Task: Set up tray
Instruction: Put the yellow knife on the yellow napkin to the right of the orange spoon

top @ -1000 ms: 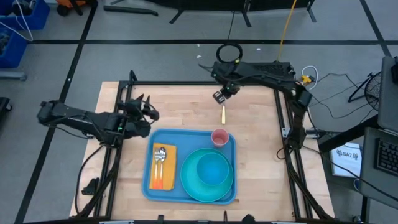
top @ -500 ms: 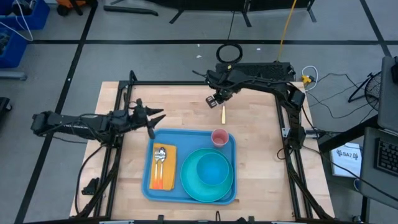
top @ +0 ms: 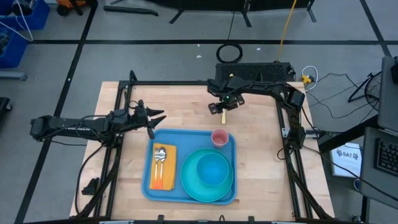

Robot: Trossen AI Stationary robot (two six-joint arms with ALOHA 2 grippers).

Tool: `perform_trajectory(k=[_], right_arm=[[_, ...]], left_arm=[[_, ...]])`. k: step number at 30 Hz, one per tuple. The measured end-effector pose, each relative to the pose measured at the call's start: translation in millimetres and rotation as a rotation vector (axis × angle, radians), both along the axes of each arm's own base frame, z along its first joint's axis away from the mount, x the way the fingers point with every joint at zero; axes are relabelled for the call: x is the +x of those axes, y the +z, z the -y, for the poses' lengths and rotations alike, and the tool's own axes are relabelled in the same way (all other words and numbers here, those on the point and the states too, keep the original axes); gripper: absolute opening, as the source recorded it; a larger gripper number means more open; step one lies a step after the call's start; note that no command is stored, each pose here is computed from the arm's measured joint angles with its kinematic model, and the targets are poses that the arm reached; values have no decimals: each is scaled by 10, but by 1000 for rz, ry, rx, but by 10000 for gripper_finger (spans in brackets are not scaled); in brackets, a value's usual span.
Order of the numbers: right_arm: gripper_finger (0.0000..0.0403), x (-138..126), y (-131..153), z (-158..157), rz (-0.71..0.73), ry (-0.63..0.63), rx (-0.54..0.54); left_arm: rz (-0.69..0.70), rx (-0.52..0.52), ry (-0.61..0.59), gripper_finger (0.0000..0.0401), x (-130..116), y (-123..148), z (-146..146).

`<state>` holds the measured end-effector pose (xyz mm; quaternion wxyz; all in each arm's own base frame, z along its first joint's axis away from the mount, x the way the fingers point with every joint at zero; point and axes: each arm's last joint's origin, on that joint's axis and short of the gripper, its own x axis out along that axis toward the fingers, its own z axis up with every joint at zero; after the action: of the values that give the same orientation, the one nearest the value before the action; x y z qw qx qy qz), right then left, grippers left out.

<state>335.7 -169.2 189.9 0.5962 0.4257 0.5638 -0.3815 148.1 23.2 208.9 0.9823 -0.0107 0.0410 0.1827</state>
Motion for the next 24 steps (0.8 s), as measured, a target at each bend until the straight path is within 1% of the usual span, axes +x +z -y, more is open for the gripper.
perform_trajectory(k=[3, 6, 10, 14, 18, 24], right_arm=[[228, -32, -80, 13, -2, -38, 5], [232, -50, -159, 28, 11, -48, -1], [226, -44, -212, 27, 43, -63, 13], [219, -76, -288, 3, 35, -64, 24], [218, -99, -403, -24, 65, -96, 62], [211, -112, -497, -56, 106, -129, 59]], left_arm=[[3, -6, 0, 129, 0, 0, 0], [5, -12, 0, 129, 1, 0, 0], [6, -17, 1, 129, 1, -1, 0], [7, -18, 1, 129, 0, 0, 0], [6, -18, 2, 129, 0, 0, 0], [4, -21, 3, 129, 0, -4, 0]])
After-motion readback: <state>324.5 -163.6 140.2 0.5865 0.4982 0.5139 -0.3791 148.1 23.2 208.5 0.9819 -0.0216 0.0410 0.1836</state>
